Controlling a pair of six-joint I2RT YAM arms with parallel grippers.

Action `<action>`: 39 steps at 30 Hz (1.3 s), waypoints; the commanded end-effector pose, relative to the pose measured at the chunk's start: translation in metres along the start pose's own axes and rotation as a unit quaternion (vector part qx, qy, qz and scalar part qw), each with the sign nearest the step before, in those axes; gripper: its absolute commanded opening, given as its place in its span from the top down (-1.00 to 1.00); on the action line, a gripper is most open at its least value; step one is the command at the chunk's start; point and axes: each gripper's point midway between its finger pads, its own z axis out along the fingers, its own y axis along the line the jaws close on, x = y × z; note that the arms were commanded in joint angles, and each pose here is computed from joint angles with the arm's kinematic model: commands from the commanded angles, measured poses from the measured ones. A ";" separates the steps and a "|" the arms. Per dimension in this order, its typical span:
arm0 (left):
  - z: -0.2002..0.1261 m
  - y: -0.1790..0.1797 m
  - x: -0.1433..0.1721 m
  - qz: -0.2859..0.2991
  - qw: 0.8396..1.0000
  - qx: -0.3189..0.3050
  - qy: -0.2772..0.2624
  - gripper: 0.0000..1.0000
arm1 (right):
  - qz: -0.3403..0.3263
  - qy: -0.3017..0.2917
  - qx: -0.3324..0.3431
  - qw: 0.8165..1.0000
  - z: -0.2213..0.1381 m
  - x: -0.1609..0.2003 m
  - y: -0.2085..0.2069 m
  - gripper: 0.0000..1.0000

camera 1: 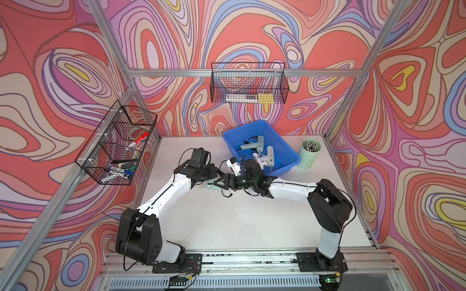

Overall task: Put the hot melt glue gun into the storage box
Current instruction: Pick up the hot melt adhesive gun from the center of the board.

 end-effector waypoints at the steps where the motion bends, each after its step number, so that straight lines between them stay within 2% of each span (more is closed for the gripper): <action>1: -0.019 -0.015 -0.026 -0.006 0.999 0.030 -0.043 1.00 | -0.011 -0.006 -0.012 1.000 0.006 -0.008 0.007 -0.42; 4: -0.023 -0.018 -0.029 -0.006 0.998 0.034 -0.049 1.00 | -0.012 -0.007 -0.011 1.000 0.007 -0.008 0.008 -0.30; 10: -0.024 -0.019 -0.028 -0.007 0.998 0.039 -0.048 1.00 | -0.013 -0.013 -0.005 1.000 0.008 -0.012 0.007 0.12; 15: -0.022 -0.019 -0.028 -0.011 0.998 0.040 -0.048 1.00 | -0.017 -0.016 -0.008 1.000 0.005 -0.015 0.013 0.65; 16: -0.023 -0.020 -0.029 -0.012 0.998 0.041 -0.049 0.94 | -0.018 -0.016 -0.008 1.000 0.004 -0.015 0.014 0.76; 17: -0.023 -0.020 -0.029 -0.013 0.998 0.041 -0.051 0.67 | -0.020 -0.016 -0.006 1.000 0.002 -0.015 0.015 0.89; 18: -0.025 -0.021 -0.031 -0.013 0.997 0.044 -0.054 0.27 | -0.022 -0.017 -0.004 1.000 0.000 -0.016 0.017 0.99; 20: -0.030 -0.023 -0.035 -0.012 0.997 0.048 -0.063 -0.33 | -0.029 -0.019 0.002 0.999 -0.004 -0.018 0.019 1.00; 22: -0.039 -0.025 -0.039 -0.011 0.996 0.052 -0.072 -0.82 | -0.040 -0.026 0.009 0.999 -0.011 -0.022 0.025 1.00; 23: -0.045 -0.028 -0.042 -0.009 0.995 0.056 -0.079 -0.98 | -0.046 -0.028 0.011 0.998 -0.015 -0.025 0.029 1.00; 28: -0.090 -0.035 -0.057 -0.006 0.987 0.079 -0.136 -0.98 | -0.084 -0.053 0.021 0.995 -0.040 -0.044 0.058 1.00; 33: -0.142 -0.029 -0.067 -0.008 0.975 0.076 -0.210 -0.98 | -0.129 -0.092 0.042 0.987 -0.068 -0.071 0.087 1.00; 39: -0.168 -0.012 -0.063 -0.011 0.967 0.051 -0.250 -0.98 | -0.170 -0.161 0.050 0.971 -0.118 -0.117 0.123 1.00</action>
